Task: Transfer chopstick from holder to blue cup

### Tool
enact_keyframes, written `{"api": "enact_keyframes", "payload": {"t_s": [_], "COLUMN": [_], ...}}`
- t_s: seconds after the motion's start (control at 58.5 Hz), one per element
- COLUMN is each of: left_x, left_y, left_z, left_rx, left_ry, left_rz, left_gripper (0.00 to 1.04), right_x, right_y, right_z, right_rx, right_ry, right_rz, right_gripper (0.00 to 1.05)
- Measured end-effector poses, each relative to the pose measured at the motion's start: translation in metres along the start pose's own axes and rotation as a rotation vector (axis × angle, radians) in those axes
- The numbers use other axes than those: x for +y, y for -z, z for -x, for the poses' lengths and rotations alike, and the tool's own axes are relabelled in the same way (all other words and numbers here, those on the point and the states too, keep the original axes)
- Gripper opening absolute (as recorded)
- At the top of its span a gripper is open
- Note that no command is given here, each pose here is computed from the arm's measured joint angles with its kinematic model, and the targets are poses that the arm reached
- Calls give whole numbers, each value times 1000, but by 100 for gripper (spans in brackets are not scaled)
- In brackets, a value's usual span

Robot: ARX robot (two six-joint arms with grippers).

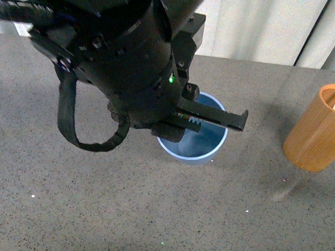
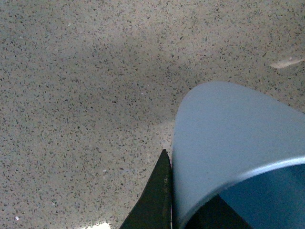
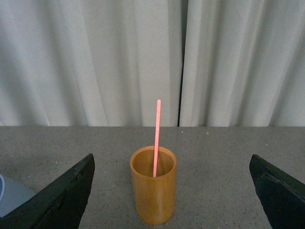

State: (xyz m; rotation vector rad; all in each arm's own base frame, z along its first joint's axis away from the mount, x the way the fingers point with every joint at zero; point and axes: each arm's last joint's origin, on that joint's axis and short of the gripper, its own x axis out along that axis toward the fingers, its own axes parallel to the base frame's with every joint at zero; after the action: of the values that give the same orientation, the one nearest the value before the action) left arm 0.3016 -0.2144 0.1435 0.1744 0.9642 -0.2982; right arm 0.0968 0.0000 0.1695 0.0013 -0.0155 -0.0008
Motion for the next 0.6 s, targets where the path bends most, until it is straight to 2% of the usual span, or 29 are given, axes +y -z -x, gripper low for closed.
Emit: {"api": "enact_keyframes", "payload": {"t_s": [0.222, 0.598], "left_x": [-3, -8], "left_y": [4, 10], "left_z": [-13, -27], "left_rx": [0, 34], "left_ry": [-56, -75], "left_rz": [-5, 4], "left_gripper": [3, 3], "right_x": [0, 0], "right_y": [0, 0], "right_z": [0, 0], "right_rx": [0, 0], "right_ry": [0, 0], "right_rz": [0, 0], "right_gripper": [95, 95]}}
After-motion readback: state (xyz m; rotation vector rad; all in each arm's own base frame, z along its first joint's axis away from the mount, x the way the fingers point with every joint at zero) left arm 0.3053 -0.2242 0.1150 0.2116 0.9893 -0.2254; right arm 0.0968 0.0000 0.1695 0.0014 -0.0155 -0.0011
